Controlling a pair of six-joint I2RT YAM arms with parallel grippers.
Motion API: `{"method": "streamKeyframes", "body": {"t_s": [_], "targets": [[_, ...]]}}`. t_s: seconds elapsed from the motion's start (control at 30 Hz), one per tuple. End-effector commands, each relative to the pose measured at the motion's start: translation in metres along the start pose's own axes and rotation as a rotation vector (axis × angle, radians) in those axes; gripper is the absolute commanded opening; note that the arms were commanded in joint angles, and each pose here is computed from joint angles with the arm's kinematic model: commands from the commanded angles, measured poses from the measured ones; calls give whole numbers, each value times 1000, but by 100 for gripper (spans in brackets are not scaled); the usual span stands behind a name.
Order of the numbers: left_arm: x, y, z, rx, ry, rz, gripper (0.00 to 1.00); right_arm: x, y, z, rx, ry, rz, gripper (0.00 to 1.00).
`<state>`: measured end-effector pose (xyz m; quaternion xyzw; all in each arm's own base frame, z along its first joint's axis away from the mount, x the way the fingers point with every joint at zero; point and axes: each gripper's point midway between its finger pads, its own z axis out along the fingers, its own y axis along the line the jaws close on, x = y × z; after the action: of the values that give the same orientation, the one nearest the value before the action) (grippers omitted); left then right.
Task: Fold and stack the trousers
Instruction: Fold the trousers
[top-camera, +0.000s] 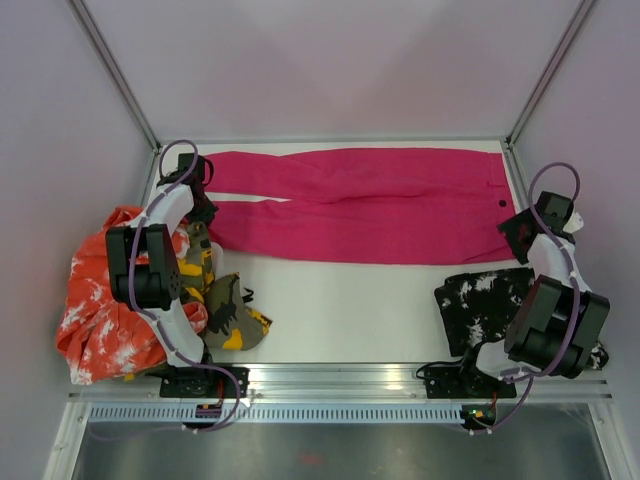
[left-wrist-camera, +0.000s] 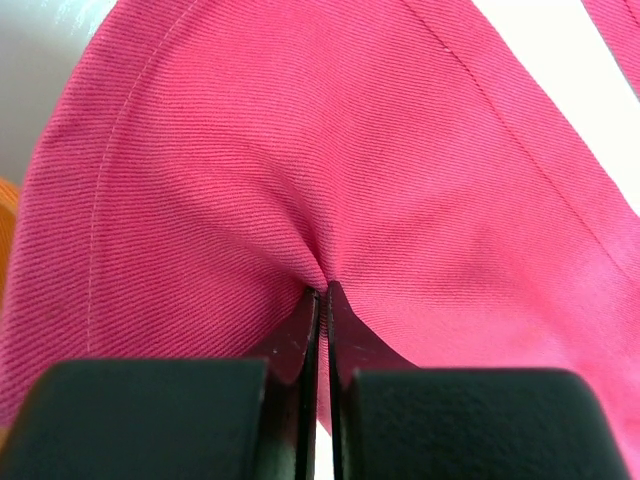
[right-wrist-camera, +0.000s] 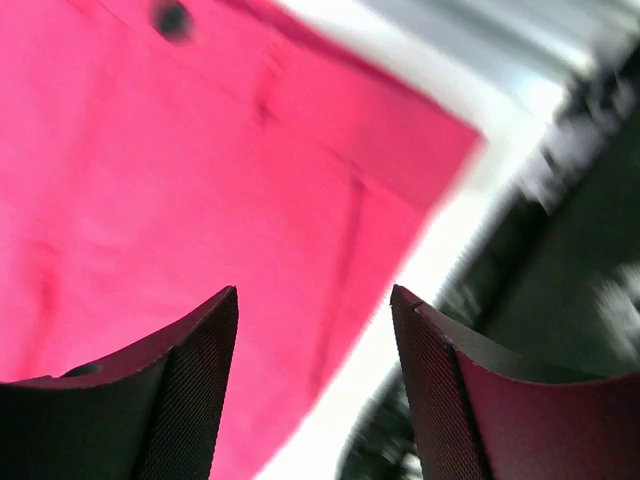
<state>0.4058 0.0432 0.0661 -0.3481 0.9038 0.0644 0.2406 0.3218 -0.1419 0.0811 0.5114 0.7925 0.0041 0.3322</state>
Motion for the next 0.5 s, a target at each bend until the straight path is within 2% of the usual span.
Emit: {"method": "streamKeyframes", "body": {"t_s": [0.0, 0.27, 0.47], "targets": [[-18, -4, -17, 52, -68, 0, 2, -29, 25, 5, -46, -46, 46, 70], [-15, -6, -15, 62, -59, 4, 2, 1, 9, 35, 19, 52, 97, 70], [-13, -5, -15, 65, -55, 8, 2, 20, -7, 38, 56, 87, 97, 69]]}}
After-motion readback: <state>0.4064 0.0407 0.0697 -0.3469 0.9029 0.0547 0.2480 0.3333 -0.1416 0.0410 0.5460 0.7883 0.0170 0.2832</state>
